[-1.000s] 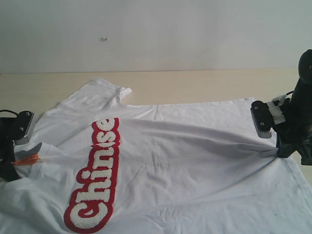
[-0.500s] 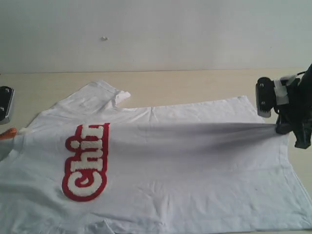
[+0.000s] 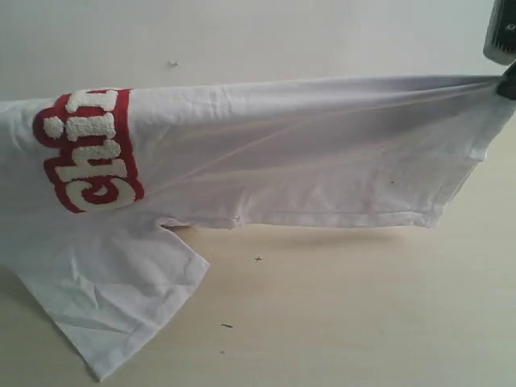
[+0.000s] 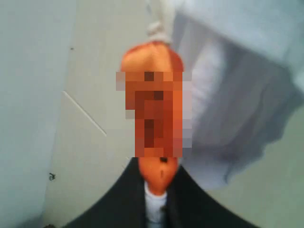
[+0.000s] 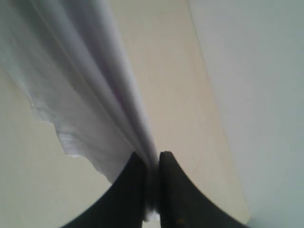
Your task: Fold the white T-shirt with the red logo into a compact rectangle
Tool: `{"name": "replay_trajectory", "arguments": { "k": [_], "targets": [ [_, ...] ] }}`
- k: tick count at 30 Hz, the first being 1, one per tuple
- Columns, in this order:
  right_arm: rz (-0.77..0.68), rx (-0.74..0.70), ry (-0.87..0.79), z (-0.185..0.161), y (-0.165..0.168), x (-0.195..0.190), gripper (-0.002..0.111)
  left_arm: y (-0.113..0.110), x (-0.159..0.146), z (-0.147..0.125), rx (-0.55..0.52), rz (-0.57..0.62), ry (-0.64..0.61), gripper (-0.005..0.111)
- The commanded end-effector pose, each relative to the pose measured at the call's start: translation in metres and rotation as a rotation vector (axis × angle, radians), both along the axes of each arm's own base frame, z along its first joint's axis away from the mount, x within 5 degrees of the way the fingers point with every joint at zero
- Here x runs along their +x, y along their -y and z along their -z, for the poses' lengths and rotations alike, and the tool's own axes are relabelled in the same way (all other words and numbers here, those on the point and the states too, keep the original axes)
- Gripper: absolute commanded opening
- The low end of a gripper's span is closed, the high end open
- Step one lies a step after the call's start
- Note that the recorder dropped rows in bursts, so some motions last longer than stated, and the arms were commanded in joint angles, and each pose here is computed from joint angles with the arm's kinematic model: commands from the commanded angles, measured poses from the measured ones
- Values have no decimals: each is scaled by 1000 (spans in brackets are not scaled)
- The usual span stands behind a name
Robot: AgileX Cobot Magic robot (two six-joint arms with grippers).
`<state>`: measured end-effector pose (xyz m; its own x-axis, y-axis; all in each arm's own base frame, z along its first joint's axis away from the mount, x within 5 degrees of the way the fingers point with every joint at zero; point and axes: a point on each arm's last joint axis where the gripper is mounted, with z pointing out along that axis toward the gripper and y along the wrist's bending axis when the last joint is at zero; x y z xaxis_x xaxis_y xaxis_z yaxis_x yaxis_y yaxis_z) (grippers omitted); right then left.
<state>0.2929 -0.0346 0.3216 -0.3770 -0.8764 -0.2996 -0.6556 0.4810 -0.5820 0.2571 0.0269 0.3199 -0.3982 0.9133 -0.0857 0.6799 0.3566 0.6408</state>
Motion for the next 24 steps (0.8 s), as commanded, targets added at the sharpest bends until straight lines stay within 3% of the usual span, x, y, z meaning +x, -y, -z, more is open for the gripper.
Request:
{"name": "replay_trajectory", "arguments": {
  "k": [1, 8, 14, 17, 24],
  "targets": [
    [31, -6, 124, -35, 0, -28, 0, -4, -31, -34, 59, -19, 125, 0],
    [58, 45, 226, -66, -8, -62, 0, -3, -68, -62, 13, -80, 257, 0],
    [74, 177, 406, -95, -18, -86, 0, 5, -97, -77, -146, -122, 349, 0],
    [110, 225, 446, -101, -19, -92, 0, 6, -116, -94, -170, -148, 401, 0],
    [134, 266, 431, -102, -20, -99, 0, 8, -133, -104, -209, -156, 419, 0]
  ]
}}
